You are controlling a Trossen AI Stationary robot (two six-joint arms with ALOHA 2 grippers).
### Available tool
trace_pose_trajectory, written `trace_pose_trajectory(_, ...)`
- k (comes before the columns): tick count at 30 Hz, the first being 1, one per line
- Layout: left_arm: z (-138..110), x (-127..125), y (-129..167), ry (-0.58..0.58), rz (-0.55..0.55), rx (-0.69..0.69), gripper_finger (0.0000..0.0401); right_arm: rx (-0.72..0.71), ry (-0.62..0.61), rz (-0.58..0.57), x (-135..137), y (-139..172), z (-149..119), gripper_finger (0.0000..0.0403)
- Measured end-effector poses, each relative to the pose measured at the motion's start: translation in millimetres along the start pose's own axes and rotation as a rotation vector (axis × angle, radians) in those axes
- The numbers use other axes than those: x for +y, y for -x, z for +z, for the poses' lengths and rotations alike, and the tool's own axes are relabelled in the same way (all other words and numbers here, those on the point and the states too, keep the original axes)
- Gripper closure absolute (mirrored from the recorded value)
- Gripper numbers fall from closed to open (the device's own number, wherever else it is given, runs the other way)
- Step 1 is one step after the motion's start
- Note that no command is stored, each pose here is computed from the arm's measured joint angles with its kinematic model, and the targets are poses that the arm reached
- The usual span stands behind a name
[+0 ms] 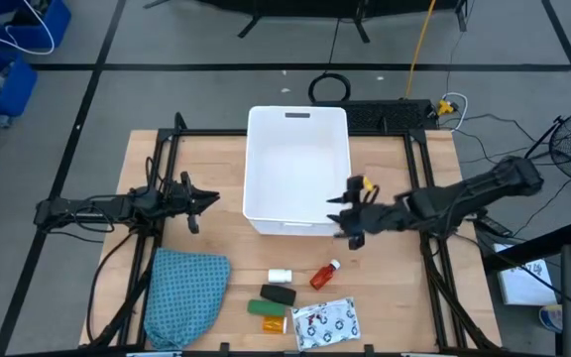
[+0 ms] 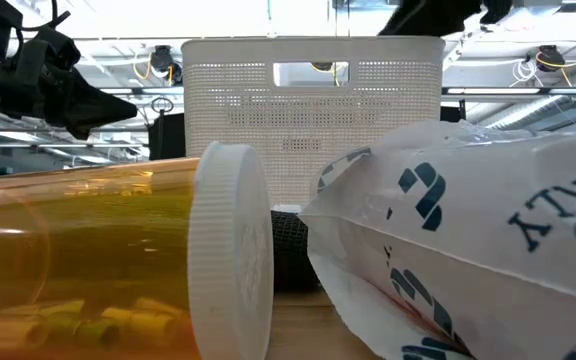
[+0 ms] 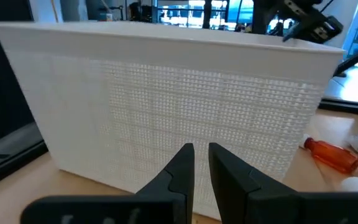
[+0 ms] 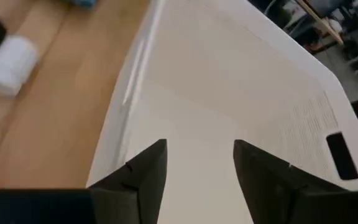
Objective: Pick & place medical supplies in basket/bin
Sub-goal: Adjust the white bin
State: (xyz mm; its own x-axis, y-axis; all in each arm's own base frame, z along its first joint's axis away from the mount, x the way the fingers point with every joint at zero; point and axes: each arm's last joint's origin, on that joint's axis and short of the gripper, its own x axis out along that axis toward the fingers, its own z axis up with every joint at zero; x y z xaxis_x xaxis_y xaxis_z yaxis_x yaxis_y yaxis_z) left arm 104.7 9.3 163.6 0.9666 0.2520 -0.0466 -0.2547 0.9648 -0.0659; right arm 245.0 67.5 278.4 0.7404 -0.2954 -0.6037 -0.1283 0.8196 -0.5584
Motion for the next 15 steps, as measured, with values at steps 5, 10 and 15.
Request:
trace_pose_trajectory(5, -0.1, 0.0, 0.0, 0.006, 0.0, 0.002, 0.035, -0.127, 0.098, 0.084, 31.5, 4.5, 17.0, 0.021)
trace_pose_trajectory(10, -0.2, 0.0, 0.0, 0.011, -0.001, 0.002, 0.035, -0.104, 0.093, 0.002, 31.2, 14.2, 13.1, 0.019)
trace_pose_trajectory(15, 0.3, -0.1, 0.0, 0.068, -0.001, -0.003, 0.035, -0.142, -0.072, -0.022, 4.1, 25.2, 9.1, 0.0162)
